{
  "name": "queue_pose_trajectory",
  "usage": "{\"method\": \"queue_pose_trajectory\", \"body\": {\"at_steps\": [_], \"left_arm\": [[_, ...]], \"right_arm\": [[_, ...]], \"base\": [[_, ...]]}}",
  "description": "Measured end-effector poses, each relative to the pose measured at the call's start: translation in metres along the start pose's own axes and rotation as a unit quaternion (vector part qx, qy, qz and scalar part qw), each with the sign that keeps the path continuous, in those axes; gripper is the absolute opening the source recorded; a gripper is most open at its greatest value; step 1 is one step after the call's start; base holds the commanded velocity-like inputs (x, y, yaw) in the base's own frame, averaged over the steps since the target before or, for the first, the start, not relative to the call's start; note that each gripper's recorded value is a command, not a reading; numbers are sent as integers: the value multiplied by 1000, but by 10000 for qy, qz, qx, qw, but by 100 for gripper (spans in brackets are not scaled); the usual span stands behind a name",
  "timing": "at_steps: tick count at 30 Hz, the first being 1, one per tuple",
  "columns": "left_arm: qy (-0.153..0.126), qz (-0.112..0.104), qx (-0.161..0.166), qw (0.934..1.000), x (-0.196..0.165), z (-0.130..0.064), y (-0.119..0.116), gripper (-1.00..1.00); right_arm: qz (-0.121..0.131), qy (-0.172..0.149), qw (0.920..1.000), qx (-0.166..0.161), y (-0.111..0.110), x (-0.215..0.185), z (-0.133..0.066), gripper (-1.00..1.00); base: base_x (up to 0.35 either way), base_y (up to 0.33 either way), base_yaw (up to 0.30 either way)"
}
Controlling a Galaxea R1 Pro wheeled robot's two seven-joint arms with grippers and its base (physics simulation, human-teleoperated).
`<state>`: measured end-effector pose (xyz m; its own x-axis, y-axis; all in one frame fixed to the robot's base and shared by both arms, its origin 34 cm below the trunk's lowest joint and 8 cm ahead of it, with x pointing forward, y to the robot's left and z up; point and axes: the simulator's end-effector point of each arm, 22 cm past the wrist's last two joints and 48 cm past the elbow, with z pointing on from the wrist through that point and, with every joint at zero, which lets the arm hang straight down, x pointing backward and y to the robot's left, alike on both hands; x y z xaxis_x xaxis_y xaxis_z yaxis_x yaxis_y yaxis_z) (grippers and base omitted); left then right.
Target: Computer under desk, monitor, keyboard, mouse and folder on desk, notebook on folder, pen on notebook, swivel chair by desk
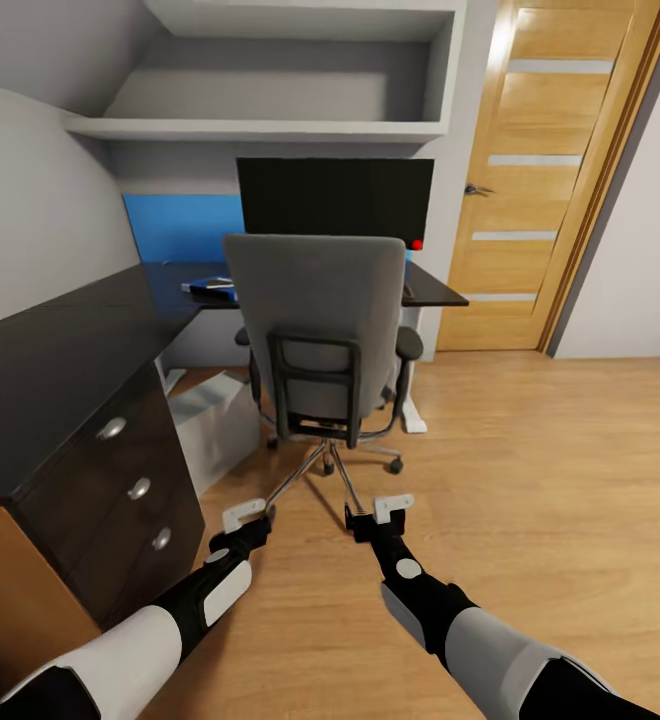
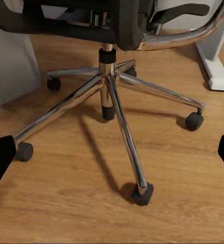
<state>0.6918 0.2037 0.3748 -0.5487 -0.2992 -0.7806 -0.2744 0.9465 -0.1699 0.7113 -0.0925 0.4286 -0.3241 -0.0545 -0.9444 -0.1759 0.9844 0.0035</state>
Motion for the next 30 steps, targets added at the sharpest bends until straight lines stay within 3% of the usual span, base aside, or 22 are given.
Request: {"method": "queue_pose_trajectory", "body": {"at_steps": [7, 14, 26, 30], "left_arm": [[-1, 0, 0, 10000, 0, 0, 0, 100], [-5, 7, 10, 10000, 0, 0, -1, 100], [-1, 11, 6, 10000, 0, -1, -2, 100], [-43, -1, 16, 10000, -5, -3, -3, 100]], "right_arm": [[1, -2, 10000, 5, -1, 0, 0, 100], [-1, -6, 10000, 9, -1, 0, 0, 100], [3, -11, 10000, 16, -1, -1, 0, 100], [-4, -47, 10000, 19, -1, -6, -1, 100]], "base": [[-331, -38, 0], [-231, -221, 0], [-66, -319, 0], [-3, -78, 0]]}}
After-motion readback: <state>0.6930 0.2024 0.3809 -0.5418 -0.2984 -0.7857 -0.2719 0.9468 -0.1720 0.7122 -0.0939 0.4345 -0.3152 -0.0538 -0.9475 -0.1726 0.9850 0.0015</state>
